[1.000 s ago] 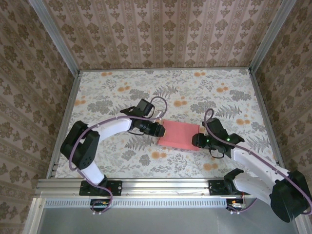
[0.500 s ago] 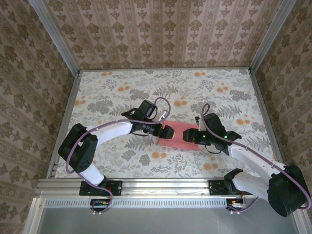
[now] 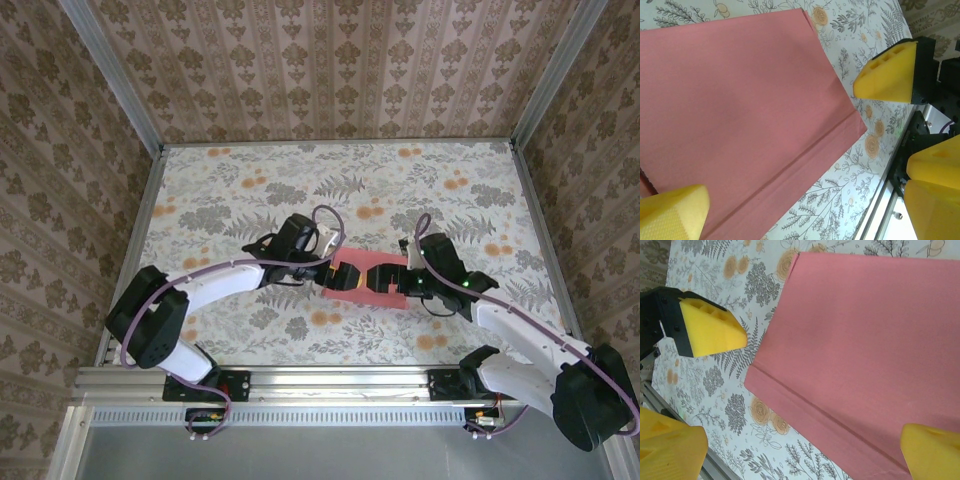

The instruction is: Fold the paper box

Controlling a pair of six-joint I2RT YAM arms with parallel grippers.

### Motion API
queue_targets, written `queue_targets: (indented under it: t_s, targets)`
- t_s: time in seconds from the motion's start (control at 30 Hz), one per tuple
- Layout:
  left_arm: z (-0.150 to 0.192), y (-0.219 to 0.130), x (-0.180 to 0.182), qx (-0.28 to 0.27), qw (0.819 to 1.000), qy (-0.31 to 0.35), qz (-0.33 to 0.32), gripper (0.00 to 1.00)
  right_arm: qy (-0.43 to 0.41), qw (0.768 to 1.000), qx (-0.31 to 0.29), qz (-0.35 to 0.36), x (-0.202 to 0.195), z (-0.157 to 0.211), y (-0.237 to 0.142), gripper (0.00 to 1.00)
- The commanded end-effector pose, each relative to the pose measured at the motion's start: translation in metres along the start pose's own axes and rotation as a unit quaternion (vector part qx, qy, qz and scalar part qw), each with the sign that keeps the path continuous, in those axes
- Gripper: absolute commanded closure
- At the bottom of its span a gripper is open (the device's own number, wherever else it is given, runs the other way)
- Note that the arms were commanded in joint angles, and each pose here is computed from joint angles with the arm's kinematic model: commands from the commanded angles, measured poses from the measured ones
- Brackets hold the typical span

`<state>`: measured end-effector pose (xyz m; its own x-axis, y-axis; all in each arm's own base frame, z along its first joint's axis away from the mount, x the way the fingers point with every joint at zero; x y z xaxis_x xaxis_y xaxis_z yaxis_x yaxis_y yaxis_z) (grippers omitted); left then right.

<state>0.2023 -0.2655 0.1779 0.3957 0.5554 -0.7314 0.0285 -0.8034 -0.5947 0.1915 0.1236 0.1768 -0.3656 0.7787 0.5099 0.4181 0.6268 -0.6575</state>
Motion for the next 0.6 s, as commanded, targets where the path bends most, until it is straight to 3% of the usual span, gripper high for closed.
queue_targets:
  t_s: [0.0, 0.57]
  targets:
    - [-0.012, 0.002, -0.008, -0.034, 0.999, 0.008, 0.032, 0.00, -0.007, 1.000, 0.002, -0.014, -0.003, 0.003, 0.006, 0.00]
    - [-0.008, 0.028, 0.009, 0.005, 0.997, -0.032, 0.072, 0.00, 0.036, 0.999, 0.007, -0.016, -0.022, 0.005, 0.027, 0.00]
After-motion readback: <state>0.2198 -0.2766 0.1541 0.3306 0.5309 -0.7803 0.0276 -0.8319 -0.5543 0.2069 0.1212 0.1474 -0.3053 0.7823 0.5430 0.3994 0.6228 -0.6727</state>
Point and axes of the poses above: each hand's point on the last joint's axis, 136 mm out from that joint toward the fingers, its own y axis out along the fingers, its own x axis along the line the jaws close on, z = x × y, the point moved 10 cm from there along -y, back along the fingers, and after that the axes turned 12 degrees about -y, right-handed, at the moved point
